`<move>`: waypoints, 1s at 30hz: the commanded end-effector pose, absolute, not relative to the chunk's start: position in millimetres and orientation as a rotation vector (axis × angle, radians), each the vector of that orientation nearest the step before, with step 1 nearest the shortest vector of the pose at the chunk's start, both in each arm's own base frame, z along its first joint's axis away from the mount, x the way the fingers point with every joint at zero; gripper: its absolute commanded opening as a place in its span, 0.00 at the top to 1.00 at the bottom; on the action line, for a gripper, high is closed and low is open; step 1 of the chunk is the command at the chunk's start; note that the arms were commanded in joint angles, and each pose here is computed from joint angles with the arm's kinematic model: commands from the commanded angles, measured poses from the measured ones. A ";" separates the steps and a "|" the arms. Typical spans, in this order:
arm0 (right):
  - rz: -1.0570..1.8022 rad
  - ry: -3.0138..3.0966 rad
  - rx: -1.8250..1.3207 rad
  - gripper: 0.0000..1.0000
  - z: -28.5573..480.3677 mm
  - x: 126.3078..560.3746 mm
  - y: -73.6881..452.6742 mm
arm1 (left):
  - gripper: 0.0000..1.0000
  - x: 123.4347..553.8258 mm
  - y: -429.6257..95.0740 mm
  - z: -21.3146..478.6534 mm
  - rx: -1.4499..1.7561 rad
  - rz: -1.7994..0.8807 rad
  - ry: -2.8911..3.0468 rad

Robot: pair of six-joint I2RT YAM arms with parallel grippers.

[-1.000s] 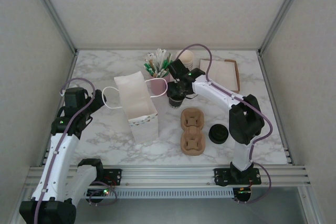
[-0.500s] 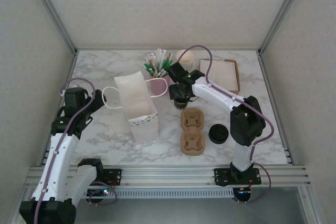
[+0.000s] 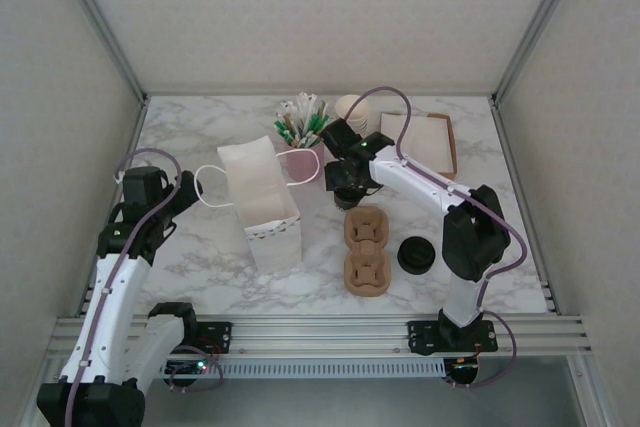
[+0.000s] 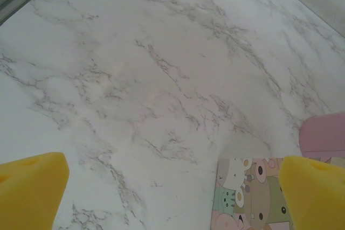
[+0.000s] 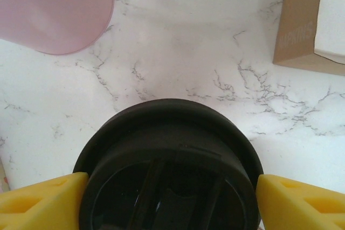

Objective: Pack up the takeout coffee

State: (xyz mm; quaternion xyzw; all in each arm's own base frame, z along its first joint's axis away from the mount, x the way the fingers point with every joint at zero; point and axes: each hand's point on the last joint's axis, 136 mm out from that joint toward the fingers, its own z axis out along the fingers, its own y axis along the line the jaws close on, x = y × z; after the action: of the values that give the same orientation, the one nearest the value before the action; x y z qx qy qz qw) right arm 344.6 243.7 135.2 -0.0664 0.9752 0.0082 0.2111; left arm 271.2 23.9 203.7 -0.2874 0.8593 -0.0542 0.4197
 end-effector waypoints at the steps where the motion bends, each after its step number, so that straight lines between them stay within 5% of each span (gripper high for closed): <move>1: 0.053 2.675 -0.136 0.19 160.6 344.5 238.9 | 0.00 268.7 27.7 201.4 -0.724 -0.117 2.156; 11: 0.015 2.673 -0.141 0.18 163.3 346.8 235.9 | 0.00 268.3 27.9 201.3 -0.724 -0.116 2.156; 16: -0.029 2.703 -0.105 0.32 149.6 346.4 232.4 | 0.00 268.3 27.9 201.3 -0.724 -0.116 2.156; 19: -0.024 2.723 -0.089 0.33 142.7 345.8 234.7 | 0.00 268.5 27.9 201.5 -0.724 -0.116 2.155; 26: 0.037 2.756 -0.013 0.20 141.3 346.8 239.5 | 0.00 268.3 27.9 201.5 -0.725 -0.116 2.155; 27: 0.056 2.768 0.018 0.08 141.1 346.9 239.6 | 0.00 268.3 27.9 201.3 -0.725 -0.116 2.156; 30: 0.124 2.801 0.075 0.03 138.9 347.3 242.8 | 0.00 268.0 28.1 201.5 -0.725 -0.115 2.155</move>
State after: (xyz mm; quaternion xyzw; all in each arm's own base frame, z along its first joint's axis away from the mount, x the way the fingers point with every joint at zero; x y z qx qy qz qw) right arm 345.3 240.9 140.0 -0.0076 0.9816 0.0231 0.1893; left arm 271.2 24.0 203.7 -0.2875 0.8592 -0.0540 0.4197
